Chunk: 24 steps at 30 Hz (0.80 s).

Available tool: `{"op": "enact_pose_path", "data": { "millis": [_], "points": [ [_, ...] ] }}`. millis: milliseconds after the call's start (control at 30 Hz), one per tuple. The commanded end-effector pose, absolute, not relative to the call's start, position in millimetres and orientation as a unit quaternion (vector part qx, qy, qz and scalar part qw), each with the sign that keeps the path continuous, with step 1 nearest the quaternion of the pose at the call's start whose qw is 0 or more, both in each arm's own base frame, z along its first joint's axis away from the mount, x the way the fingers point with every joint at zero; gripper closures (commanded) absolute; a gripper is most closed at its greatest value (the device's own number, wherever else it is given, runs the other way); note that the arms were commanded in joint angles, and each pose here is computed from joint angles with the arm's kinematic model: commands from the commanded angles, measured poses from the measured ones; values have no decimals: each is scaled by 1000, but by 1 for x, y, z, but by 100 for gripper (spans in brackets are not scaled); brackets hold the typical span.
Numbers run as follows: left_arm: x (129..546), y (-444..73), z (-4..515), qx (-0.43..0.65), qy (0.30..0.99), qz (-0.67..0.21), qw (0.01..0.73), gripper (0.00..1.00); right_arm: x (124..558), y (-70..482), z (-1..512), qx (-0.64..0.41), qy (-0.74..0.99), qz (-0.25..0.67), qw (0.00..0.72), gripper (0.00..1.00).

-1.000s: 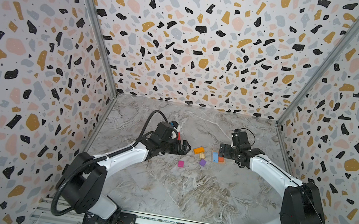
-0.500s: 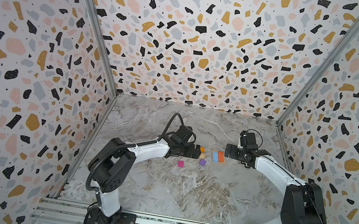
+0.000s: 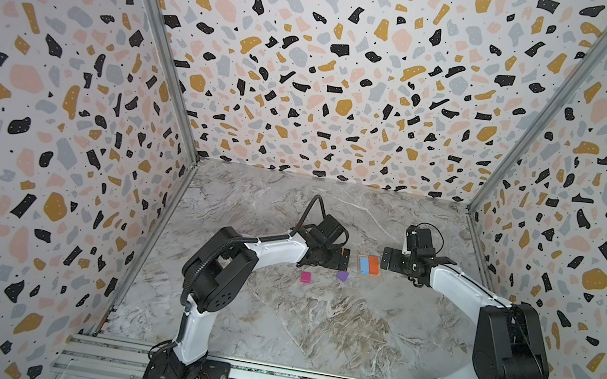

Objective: Build the wood block tower

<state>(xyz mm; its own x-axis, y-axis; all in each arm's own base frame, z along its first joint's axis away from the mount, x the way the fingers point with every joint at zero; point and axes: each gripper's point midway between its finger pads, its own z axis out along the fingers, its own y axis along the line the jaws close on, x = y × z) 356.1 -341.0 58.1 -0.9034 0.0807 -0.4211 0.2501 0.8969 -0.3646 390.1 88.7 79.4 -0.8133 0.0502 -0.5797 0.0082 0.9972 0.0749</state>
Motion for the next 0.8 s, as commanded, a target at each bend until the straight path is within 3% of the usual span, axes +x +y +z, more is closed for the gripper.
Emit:
{"op": "enact_pose_path", "data": {
  "millis": [0,767],
  "points": [
    [359,-350,61,83,953,-207,206,0,391,84,81,12,949,27,314,0],
    [369,-374,43,68,954,-203,212,0,385,77,65,24,954,13,300,0]
  ]
}}
